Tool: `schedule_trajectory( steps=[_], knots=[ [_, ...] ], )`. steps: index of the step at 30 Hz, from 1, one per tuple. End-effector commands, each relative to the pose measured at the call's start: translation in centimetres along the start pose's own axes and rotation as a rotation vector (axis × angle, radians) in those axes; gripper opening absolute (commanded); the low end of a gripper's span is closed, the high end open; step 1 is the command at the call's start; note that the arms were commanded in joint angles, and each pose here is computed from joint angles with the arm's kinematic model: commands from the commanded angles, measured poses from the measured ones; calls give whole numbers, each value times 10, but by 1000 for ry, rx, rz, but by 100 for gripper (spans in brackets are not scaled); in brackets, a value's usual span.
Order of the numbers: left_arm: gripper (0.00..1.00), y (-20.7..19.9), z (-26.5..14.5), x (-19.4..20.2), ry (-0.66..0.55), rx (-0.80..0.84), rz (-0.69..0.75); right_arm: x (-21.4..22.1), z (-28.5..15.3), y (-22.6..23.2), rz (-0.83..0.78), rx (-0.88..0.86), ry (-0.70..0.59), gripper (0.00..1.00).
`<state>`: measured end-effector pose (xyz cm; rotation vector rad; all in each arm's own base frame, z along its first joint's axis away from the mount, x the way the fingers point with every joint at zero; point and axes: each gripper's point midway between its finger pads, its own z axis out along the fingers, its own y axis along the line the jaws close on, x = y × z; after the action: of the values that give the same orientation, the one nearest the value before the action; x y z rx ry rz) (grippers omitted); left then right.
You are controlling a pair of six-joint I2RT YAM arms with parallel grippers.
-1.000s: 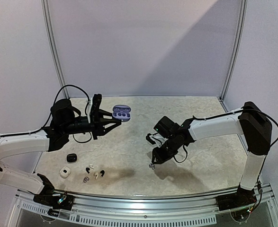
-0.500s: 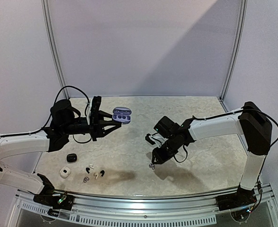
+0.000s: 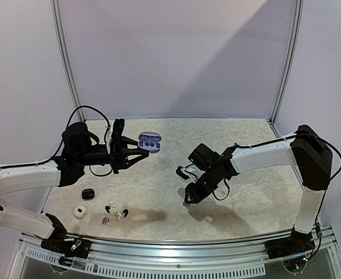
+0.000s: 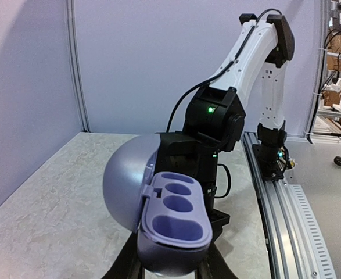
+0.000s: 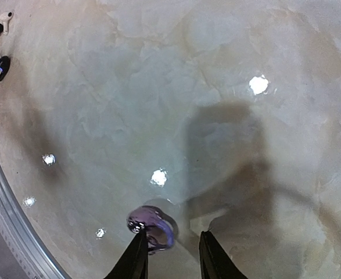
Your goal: Insert the wireless bluetooth earbuds into the charging case
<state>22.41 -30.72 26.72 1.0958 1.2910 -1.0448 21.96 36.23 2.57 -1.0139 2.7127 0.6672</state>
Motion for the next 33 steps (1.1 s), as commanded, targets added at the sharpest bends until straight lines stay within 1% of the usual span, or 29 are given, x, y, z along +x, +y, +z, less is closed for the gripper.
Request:
schedule_trajectory(
  steps=[1, 14, 18, 24, 29, 33],
  knots=[
    [0, -7, 1, 0, 1, 22, 21, 0, 12, 3, -13, -26, 19, 31],
    [0, -6, 2, 0, 3, 16, 22, 9, 16, 20, -53, -54, 67, 31],
    [0, -5, 2, 1, 6, 16, 24, 9, 14, 27, -64, -73, 68, 25],
    [0, -6, 2, 1, 11, 17, 29, 4, 15, 32, -74, -94, 43, 24],
    [0, -6, 2, 3, 16, 16, 33, 5, 19, 33, -65, -103, 51, 18],
    [0, -6, 2, 3, 18, 17, 34, 9, 21, 34, -63, -104, 58, 16]
  ],
)
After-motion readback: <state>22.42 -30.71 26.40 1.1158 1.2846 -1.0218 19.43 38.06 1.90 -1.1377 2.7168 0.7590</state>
